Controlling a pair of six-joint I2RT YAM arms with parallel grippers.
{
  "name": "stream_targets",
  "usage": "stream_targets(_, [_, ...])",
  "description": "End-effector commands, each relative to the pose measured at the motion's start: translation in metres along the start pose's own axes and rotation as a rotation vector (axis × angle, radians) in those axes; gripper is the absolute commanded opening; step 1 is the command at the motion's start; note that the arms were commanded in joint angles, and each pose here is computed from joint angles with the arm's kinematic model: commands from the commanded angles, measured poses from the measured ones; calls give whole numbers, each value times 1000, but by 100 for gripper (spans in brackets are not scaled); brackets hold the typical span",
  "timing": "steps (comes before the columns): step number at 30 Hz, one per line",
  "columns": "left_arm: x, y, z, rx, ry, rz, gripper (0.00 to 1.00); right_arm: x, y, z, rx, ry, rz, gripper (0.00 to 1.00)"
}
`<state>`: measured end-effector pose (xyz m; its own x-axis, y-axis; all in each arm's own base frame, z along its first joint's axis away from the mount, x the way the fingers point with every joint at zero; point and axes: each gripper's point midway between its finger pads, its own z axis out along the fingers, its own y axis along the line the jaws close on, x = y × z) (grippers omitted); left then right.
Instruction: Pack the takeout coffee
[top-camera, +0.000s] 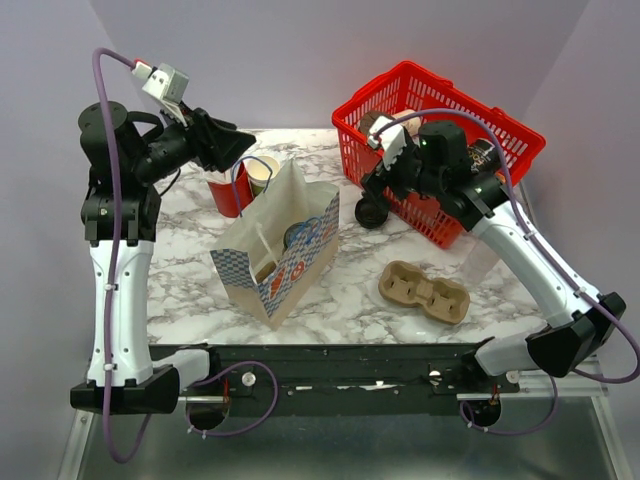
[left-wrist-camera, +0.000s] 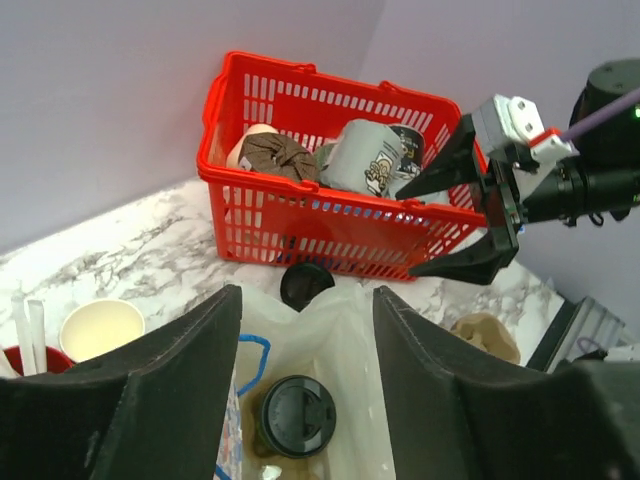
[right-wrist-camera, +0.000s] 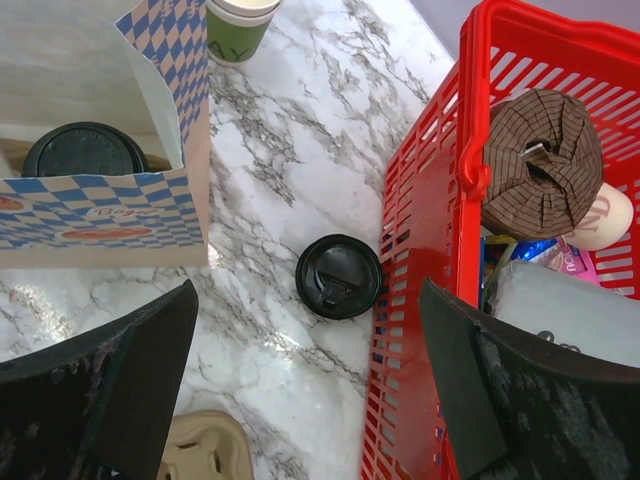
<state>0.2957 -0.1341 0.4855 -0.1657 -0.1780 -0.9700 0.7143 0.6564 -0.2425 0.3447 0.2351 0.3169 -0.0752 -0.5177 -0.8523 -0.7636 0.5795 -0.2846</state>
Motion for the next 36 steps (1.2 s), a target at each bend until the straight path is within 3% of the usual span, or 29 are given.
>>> stream_targets(1, [-34, 3, -15, -117, -47, 183, 73, -14, 2, -23, -18, -4, 2, 100])
stream_targets(6, [-51, 30, -39, -350, -66, 320, 98, -35, -17, -50, 85, 19, 107, 100])
stream_targets(9, [-43, 61, -53, -535, -38, 281, 99, -35, -44, -61, 250, 54, 203, 100])
stream_targets(16, [14, 113, -73, -763, 69, 116, 99, -65, -90, -98, 515, -52, 231, 100])
stream_targets(24, [35, 125, -73, -785, 103, 65, 99, -97, -105, -129, 592, -183, 265, 100])
stream_targets(36, [-11, 111, -81, -786, -11, 140, 99, -133, -130, -168, 727, -301, 233, 100])
